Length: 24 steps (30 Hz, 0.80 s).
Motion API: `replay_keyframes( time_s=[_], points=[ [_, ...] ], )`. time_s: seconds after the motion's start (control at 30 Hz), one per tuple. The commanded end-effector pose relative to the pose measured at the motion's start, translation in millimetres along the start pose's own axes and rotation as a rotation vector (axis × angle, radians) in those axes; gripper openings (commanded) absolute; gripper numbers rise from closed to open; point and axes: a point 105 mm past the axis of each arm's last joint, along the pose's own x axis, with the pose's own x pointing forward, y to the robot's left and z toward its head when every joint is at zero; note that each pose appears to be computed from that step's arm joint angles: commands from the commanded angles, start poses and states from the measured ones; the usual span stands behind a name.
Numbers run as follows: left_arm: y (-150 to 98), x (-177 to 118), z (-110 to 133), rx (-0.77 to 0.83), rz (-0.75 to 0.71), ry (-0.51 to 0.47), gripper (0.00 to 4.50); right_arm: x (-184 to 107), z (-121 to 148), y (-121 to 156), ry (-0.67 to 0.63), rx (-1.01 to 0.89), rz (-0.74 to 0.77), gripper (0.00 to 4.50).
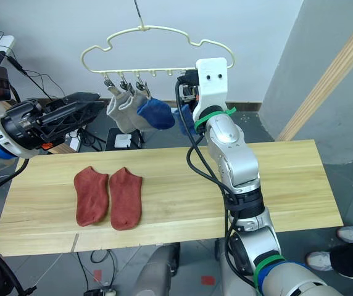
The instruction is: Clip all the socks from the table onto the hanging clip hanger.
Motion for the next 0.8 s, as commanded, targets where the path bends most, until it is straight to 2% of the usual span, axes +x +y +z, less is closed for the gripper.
replay_keyframes(
  time_s=[0.03,0.07,0.2,0.57,0.7,0.8],
  points=[
    [-7,-3,9,0.036,-0.017,-0.027,4.50,-3,18,4,-0.070,0.017,0.023,1.74],
    [-7,-2,9,0.036,-0.017,-0.027,4.50,-3,18,3,-0.070,0.019,0.024,1.35],
    [-6,-2,9,0.035,-0.017,-0.027,4.50,-4,17,3,-0.067,0.020,0.027,0.34],
    [-6,-2,9,0.033,-0.019,-0.024,4.50,-9,17,4,-0.058,0.057,0.073,0.34],
    [-3,-3,0,0.036,0.011,0.029,4.50,-17,21,-1,-0.038,0.187,0.200,0.34],
    [0,-4,-8,0.033,0.034,0.070,4.50,-21,23,-6,-0.017,0.215,0.263,0.34]
  ],
)
